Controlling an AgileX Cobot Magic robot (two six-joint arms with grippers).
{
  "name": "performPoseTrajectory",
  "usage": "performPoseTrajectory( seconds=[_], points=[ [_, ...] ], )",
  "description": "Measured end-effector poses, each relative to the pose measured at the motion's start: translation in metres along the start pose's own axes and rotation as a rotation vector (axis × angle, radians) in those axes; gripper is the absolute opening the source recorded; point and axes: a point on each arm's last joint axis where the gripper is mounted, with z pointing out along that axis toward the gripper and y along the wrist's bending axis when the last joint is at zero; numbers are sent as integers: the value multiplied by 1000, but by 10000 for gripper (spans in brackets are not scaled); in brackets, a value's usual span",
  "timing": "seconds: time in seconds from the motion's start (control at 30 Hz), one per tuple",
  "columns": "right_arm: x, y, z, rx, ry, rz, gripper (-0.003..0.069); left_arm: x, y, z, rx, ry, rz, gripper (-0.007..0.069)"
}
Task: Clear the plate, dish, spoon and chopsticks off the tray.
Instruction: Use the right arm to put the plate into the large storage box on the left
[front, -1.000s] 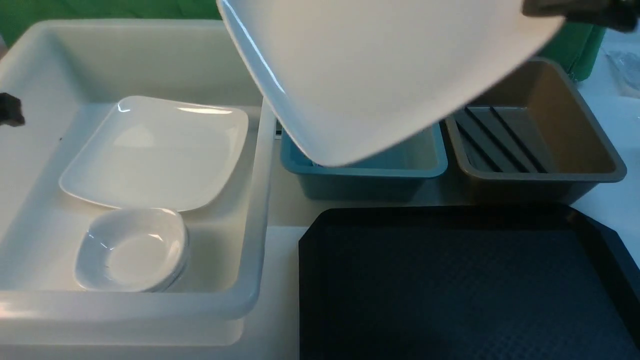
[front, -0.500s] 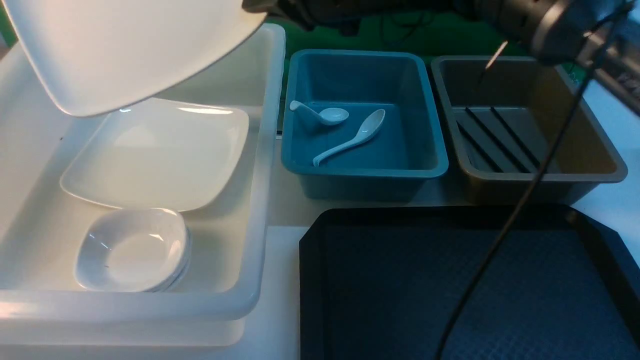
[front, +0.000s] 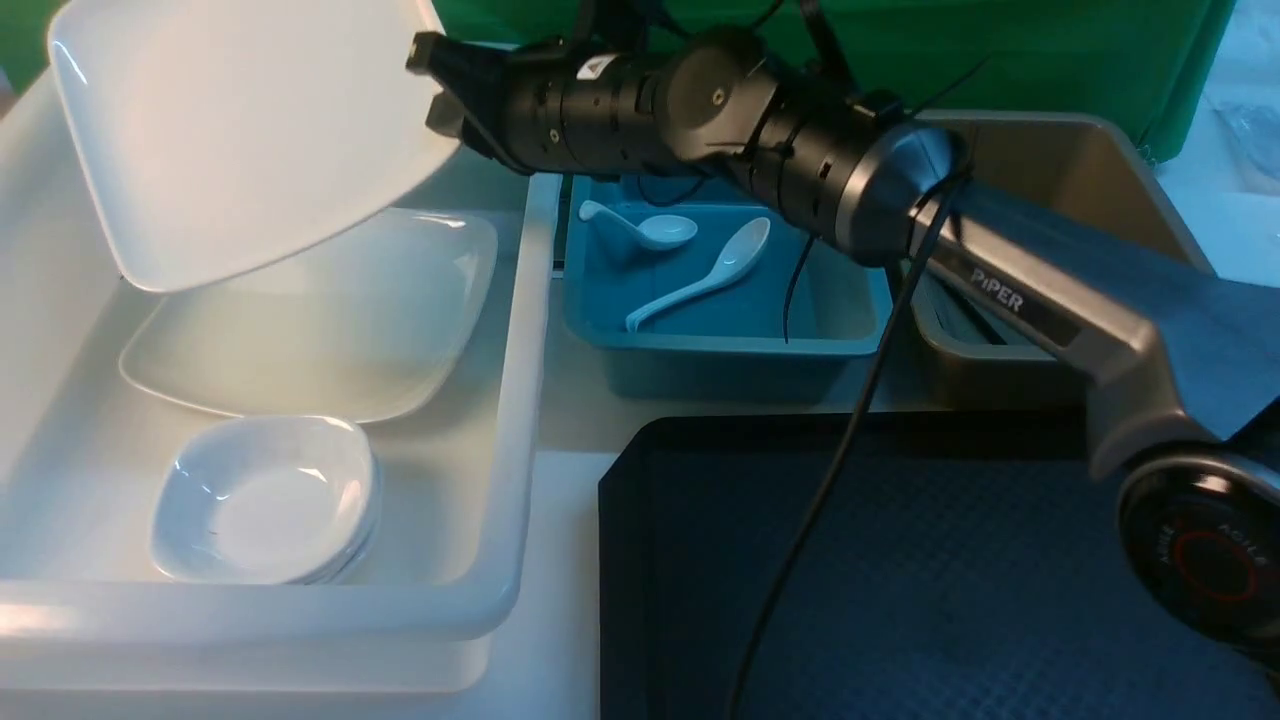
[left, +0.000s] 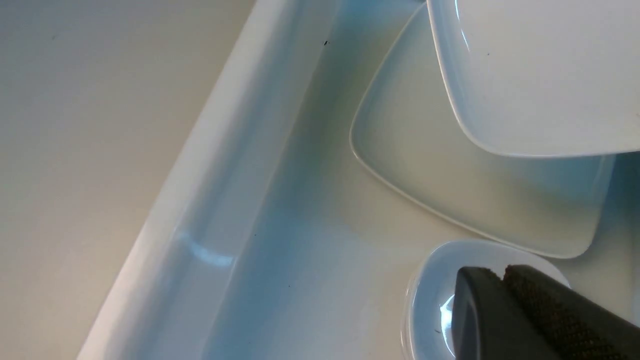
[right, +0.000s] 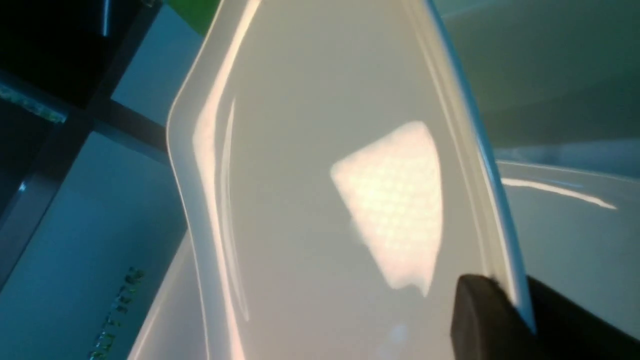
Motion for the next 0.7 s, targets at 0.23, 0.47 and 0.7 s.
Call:
performPoseTrajectory(
  seconds=[0.23,0.47,0.7],
  points=[
    [13,-15,7,73,90,-123,55,0,0,0,-1,2,-1,36],
    [16,-23,7,144,129,-279,55,0,0,0,-2,2,-2,36],
    [15,-24,7,157,115,-303,55,0,0,0,-2,3,10,36]
  ],
)
